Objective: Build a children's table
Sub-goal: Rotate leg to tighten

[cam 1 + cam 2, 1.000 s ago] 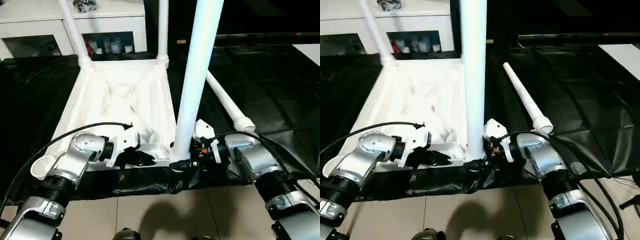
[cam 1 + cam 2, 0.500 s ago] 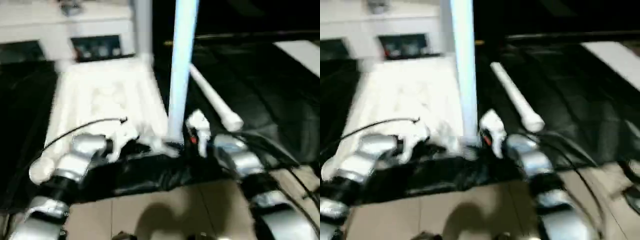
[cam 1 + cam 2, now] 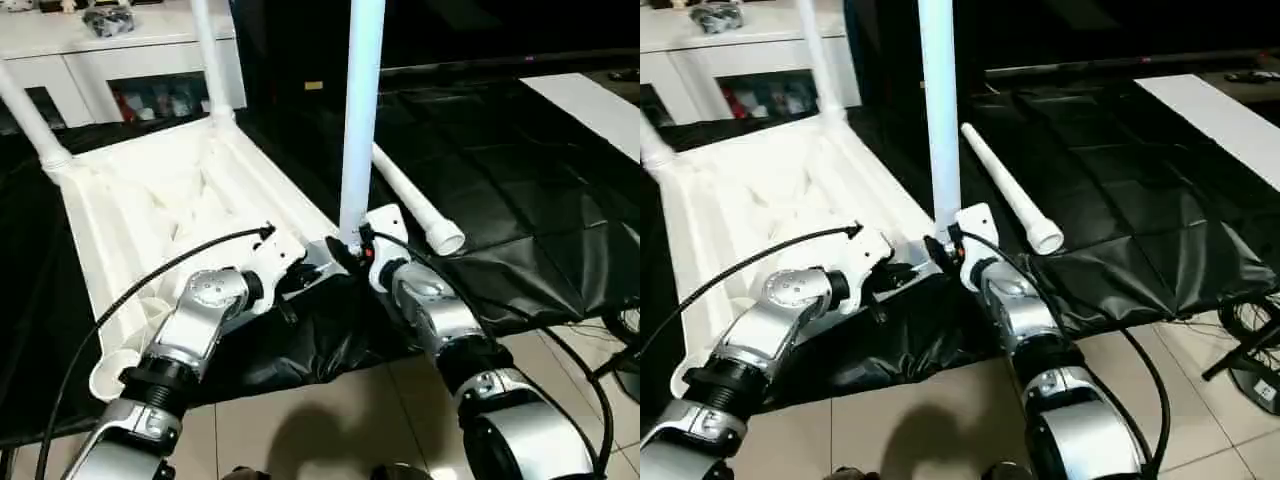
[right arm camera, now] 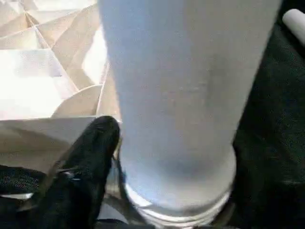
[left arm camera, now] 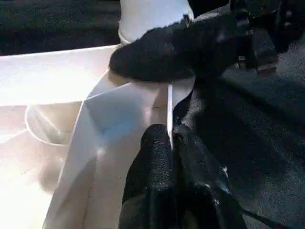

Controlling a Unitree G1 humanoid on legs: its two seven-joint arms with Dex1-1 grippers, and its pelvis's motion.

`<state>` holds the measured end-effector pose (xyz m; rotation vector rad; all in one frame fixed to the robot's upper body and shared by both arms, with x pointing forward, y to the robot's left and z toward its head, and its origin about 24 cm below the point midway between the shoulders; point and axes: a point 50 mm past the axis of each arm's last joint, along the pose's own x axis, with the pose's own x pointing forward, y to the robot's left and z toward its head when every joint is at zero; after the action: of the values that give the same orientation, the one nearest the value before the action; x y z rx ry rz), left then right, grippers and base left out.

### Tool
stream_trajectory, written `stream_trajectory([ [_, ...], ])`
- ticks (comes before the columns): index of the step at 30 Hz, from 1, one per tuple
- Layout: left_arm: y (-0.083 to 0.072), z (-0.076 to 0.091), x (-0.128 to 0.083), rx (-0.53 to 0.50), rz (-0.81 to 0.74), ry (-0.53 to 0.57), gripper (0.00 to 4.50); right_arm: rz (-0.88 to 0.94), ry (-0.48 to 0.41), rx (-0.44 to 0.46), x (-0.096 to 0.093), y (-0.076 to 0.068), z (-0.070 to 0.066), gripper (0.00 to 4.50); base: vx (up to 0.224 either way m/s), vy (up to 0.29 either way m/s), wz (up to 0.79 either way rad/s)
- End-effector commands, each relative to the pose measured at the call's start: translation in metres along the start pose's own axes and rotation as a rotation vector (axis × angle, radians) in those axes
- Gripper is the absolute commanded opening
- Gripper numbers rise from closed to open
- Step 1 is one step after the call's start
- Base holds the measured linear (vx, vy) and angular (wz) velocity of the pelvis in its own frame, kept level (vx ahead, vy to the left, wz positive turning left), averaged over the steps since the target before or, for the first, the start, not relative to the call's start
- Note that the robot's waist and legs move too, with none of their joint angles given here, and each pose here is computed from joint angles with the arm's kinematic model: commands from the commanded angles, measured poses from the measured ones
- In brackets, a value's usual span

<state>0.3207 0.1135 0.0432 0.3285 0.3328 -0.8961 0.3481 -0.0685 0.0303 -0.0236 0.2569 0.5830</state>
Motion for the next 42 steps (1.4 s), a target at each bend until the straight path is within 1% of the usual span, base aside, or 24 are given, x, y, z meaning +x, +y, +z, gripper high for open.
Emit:
stream_trajectory([
  [1, -0.011, 0.039, 0.009, 0.095, -0.055, -0.164, 0.00, 0.183, 0.045, -0.009, 0.011, 0.041, -0.007, 3.78, 0.000, 0.000, 0.00],
  [2, -0.012, 0.039, 0.008, 0.102, -0.076, -0.170, 0.00, 0.183, 0.036, -0.026, 0.010, 0.038, -0.005, 3.90, 0.000, 0.000, 0.00],
  [4, -0.013, 0.039, 0.005, 0.112, -0.116, -0.179, 0.00, 0.187, 0.025, -0.053, 0.009, 0.033, -0.003, 3.94, 0.000, 0.000, 0.00],
  [5, -0.014, 0.038, 0.001, 0.121, -0.177, -0.195, 0.00, 0.213, 0.011, -0.088, 0.005, 0.025, 0.000, 3.94, 0.000, 0.000, 0.00],
  [7, -0.014, 0.037, -0.002, 0.121, -0.206, -0.199, 0.00, 0.230, 0.009, -0.133, 0.002, 0.019, 0.001, 3.94, 0.000, 0.000, 0.00],
  [10, -0.011, 0.034, -0.008, 0.142, -0.264, -0.189, 0.00, 0.342, 0.018, -0.180, -0.007, 0.011, 0.000, 3.94, 0.000, 0.000, 0.00],
  [13, -0.009, 0.031, -0.013, 0.151, -0.291, -0.176, 0.00, 0.430, 0.041, -0.221, -0.015, 0.007, -0.002, 3.94, 0.000, 0.000, 0.00],
  [14, -0.005, 0.028, -0.018, 0.157, -0.322, -0.162, 0.00, 0.558, 0.064, -0.260, -0.026, 0.005, -0.004, 3.94, 0.000, 0.000, 0.00],
  [15, -0.005, 0.027, -0.018, 0.157, -0.323, -0.161, 0.00, 0.564, 0.065, -0.262, -0.026, 0.004, -0.004, 3.94, 0.000, 0.000, 0.00],
  [16, -0.003, 0.025, -0.022, 0.161, -0.345, -0.153, 0.00, 0.665, 0.085, -0.273, -0.035, 0.004, -0.006, 3.94, 0.000, 0.000, 0.00],
  [20, -0.001, 0.021, -0.028, 0.159, -0.387, -0.138, 0.00, 0.844, 0.136, -0.275, -0.051, 0.005, -0.009, 3.94, 0.000, 0.000, 0.00],
  [22, 0.000, 0.020, -0.029, 0.160, -0.395, -0.135, 0.00, 0.877, 0.149, -0.270, -0.054, 0.005, -0.010, 3.94, 0.000, 0.000, 0.00],
  [23, 0.001, 0.018, -0.031, 0.166, -0.401, -0.126, 0.00, 0.955, 0.190, -0.262, -0.062, 0.006, -0.011, 3.94, 0.000, 0.000, 0.00],
  [24, 0.001, 0.018, -0.032, 0.165, -0.405, -0.126, 0.00, 0.993, 0.206, -0.259, -0.066, 0.007, -0.012, 3.94, 0.000, 0.000, 0.00],
  [25, 0.001, 0.017, -0.032, 0.161, -0.410, -0.127, 0.00, 1.016, 0.221, -0.250, -0.069, 0.007, -0.012, 3.68, 0.000, 0.000, 0.00],
  [26, 0.001, 0.017, -0.033, 0.158, -0.414, -0.128, 0.00, 1.033, 0.232, -0.241, -0.070, 0.008, -0.012, 3.68, 0.000, 0.000, 0.00],
  [29, 0.000, 0.017, -0.033, 0.157, -0.426, -0.128, 0.00, 1.052, 0.251, -0.235, -0.073, 0.009, -0.014, 3.57, 0.000, 0.000, 0.00],
  [30, -0.001, 0.017, -0.034, 0.157, -0.433, -0.127, 0.00, 1.061, 0.268, -0.239, -0.074, 0.009, -0.015, 3.31, 0.000, 0.000, 0.00],
  [33, -0.001, 0.016, -0.034, 0.158, -0.437, -0.123, 0.00, 1.066, 0.284, -0.247, -0.076, 0.010, -0.017, 3.22, 0.000, 0.000, 0.00],
  [34, -0.001, 0.016, -0.034, 0.159, -0.438, -0.123, 0.00, 1.066, 0.285, -0.247, -0.076, 0.010, -0.017, 3.14, 0.000, 0.000, 0.00],
  [35, 0.000, 0.015, -0.034, 0.160, -0.438, -0.122, 0.00, 1.064, 0.289, -0.247, -0.077, 0.010, -0.017, 2.93, 0.000, 0.000, 0.00],
  [37, 0.000, 0.015, -0.035, 0.160, -0.435, -0.121, 0.00, 1.059, 0.290, -0.243, -0.077, 0.011, -0.017, 2.88, 0.000, 0.000, 0.00],
  [40, 0.002, 0.015, -0.034, 0.157, -0.399, -0.125, 0.00, 0.996, 0.249, -0.230, -0.070, 0.012, -0.016, 2.81, 0.000, 0.000, 0.00],
  [42, 0.006, 0.016, -0.030, 0.140, -0.324, -0.131, 0.00, 0.817, 0.189, -0.211, -0.054, 0.012, -0.016, 2.79, 0.000, 0.000, 0.00],
])
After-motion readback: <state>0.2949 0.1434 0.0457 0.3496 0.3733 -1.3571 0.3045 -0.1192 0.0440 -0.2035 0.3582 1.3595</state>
